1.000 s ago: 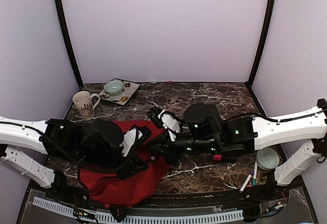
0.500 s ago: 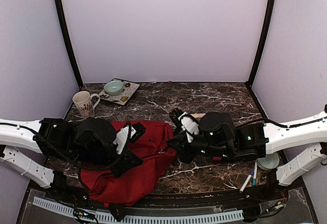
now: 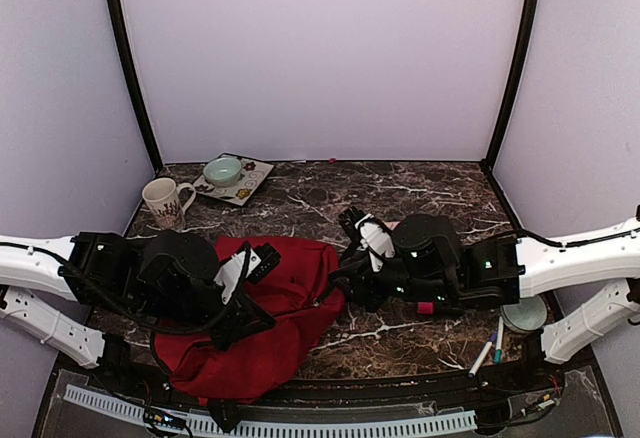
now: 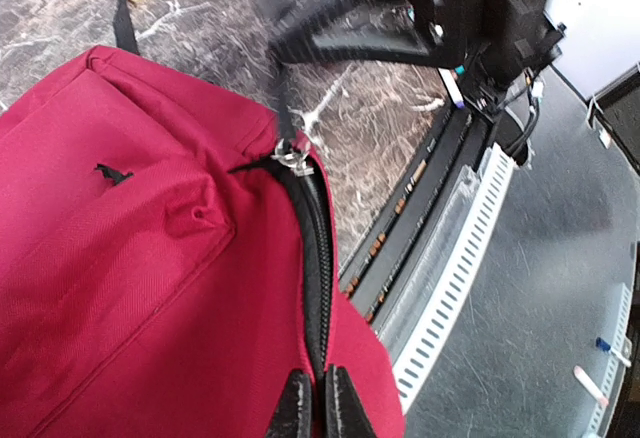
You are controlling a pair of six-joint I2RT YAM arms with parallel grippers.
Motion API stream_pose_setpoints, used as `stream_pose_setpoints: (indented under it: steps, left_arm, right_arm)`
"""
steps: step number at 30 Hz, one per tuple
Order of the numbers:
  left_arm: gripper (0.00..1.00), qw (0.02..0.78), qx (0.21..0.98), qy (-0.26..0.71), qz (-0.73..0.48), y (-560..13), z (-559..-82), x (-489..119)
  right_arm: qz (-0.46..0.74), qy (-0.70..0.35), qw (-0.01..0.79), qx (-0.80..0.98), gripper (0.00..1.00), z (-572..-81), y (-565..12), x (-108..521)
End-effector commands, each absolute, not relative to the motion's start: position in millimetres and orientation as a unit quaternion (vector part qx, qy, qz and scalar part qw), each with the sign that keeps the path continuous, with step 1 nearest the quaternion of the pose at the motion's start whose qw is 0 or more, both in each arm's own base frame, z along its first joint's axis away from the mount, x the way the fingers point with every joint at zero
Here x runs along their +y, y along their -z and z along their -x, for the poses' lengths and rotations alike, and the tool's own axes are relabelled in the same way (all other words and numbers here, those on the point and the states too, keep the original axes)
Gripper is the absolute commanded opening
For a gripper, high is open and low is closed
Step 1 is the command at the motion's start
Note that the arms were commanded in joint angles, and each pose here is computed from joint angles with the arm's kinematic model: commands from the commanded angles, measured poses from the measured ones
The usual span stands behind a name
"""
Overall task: Pack the student bag
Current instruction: Zip the student bag into the largest pocket of the bag, then move the student bag to the center of the board.
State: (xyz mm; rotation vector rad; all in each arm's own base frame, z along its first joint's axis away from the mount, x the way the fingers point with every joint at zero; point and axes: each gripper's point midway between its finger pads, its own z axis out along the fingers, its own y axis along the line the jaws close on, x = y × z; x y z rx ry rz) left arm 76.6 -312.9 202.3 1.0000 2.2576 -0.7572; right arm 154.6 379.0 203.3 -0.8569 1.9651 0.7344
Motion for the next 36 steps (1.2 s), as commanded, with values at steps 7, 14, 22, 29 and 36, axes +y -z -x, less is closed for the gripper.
stream_pose_setpoints:
  steps: [7,14,22,29,36]
  left_arm:
    - [0.0,0.24,0.844,0.269,-0.396,-178,-67,-317]
    - [0.0,0.234,0.846,0.266,-0.398,-172,-67,-322]
    - [0.0,0.226,0.851,0.265,-0.393,-163,-66,-323]
    - [0.0,0.225,0.853,0.264,-0.391,-158,-66,-322]
    - [0.0,0.22,0.852,0.261,-0.397,-154,-65,-323]
  right_arm:
    - [0.196,-0.261,0.393,0.86,0.92,-225,-198,359]
    - [0.136,-0.253,0.31,0.906,0.86,-261,-152,360]
    - [0.122,-0.29,0.255,0.915,0.73,-282,-111,374]
    - [0.125,-0.329,0.219,0.91,0.51,-279,-92,395]
    - [0.137,-0.355,0.197,0.903,0.23,-271,-85,401]
